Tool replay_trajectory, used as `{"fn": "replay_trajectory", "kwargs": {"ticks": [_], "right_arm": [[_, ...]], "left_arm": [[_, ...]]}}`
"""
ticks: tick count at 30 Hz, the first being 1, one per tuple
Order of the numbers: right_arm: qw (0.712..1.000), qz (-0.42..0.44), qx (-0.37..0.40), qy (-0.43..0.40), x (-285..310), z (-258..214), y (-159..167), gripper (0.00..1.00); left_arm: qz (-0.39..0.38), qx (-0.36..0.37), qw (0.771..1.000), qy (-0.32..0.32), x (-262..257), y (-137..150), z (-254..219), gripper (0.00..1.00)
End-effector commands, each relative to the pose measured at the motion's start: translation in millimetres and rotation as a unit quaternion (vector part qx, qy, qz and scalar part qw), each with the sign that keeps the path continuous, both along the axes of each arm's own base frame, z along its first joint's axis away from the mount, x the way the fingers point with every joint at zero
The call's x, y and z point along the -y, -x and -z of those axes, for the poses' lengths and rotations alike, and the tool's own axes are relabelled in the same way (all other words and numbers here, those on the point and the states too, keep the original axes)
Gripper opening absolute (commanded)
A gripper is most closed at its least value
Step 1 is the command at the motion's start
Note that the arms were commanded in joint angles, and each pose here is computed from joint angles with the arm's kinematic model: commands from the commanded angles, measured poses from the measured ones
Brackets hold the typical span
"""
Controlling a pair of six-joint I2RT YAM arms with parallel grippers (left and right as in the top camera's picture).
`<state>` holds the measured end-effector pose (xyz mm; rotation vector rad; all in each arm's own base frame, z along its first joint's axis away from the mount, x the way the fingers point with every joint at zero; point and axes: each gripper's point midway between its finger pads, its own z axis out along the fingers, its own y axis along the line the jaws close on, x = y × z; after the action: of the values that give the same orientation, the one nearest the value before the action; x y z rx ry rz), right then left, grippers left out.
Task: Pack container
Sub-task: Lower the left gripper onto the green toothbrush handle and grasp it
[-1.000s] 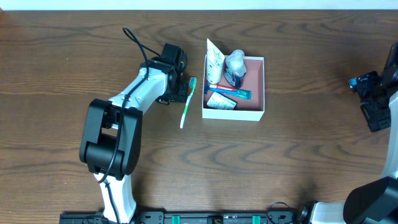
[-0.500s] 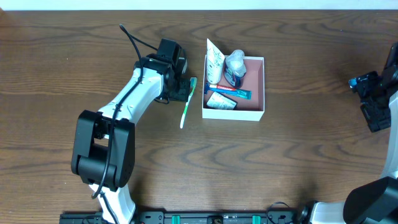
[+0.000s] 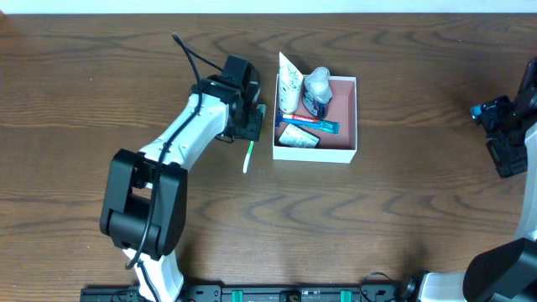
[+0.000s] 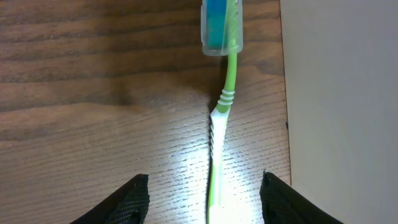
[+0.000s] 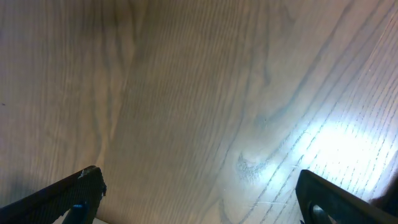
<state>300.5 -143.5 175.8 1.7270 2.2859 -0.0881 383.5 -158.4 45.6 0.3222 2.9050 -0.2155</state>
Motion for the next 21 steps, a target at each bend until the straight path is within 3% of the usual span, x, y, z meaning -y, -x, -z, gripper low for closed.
{"fn": "replay_trajectory", "kwargs": {"ticks": [1,21], "right_arm": [[1.000,0.012,-0.004,0.003,4,1,3,0.99],[1.000,0.011,-0.004,0.003,4,1,2,0.99]], "left_arm": [[-0.004,-0.003,0.999,-0.033,-11,6,10,0.58],[0.008,-0.007,0.999,-0.043,-2,19,24,0.58]]}}
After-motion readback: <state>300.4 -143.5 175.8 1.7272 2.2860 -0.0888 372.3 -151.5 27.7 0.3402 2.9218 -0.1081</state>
